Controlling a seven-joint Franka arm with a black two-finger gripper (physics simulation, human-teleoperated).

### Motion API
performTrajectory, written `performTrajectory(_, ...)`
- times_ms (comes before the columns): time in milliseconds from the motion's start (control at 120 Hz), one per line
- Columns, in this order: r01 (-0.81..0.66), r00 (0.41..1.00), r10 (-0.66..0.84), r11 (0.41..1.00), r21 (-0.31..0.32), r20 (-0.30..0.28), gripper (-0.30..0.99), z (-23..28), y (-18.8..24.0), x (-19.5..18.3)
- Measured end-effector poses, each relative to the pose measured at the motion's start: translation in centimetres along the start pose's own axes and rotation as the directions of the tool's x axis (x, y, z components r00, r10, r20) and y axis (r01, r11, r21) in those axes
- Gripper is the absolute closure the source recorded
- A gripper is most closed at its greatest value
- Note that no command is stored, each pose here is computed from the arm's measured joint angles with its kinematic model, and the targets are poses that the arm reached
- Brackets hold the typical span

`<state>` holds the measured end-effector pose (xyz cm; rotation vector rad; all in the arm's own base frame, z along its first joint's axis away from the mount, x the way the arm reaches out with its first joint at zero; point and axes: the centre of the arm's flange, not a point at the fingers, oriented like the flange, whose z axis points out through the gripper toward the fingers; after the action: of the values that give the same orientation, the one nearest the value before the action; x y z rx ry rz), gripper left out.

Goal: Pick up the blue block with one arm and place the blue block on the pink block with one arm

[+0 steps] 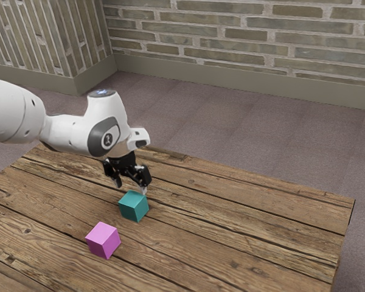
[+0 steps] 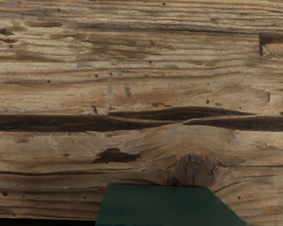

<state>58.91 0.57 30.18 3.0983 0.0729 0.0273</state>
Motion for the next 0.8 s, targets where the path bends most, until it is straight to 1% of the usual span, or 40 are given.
performTrajectory(175, -0.009, 1.0, 0.009, 1.0, -0.008, 0.005, 0.0, 1.3, 1.2, 0.0)
performTrajectory(417, 0.006, 1.0, -0.006, 1.0, -0.016, 0.013, 0.0, 2.0, 1.2, -0.5)
performTrajectory(525, 0.02, 0.999, -0.02, 0.999, -0.026, 0.038, 0.0, 2.5, 1.0, -2.1)
performTrajectory(683, 0.03, 0.998, -0.029, 0.999, -0.024, 0.057, 0.0, 4.1, 0.8, -2.4)
performTrajectory(733, 0.033, 0.998, -0.032, 0.999, -0.025, 0.056, 0.06, 4.3, 0.8, -2.4)
performTrajectory(800, 0.036, 0.998, -0.035, 0.999, -0.026, 0.053, 0.23, 4.3, 0.8, -2.3)
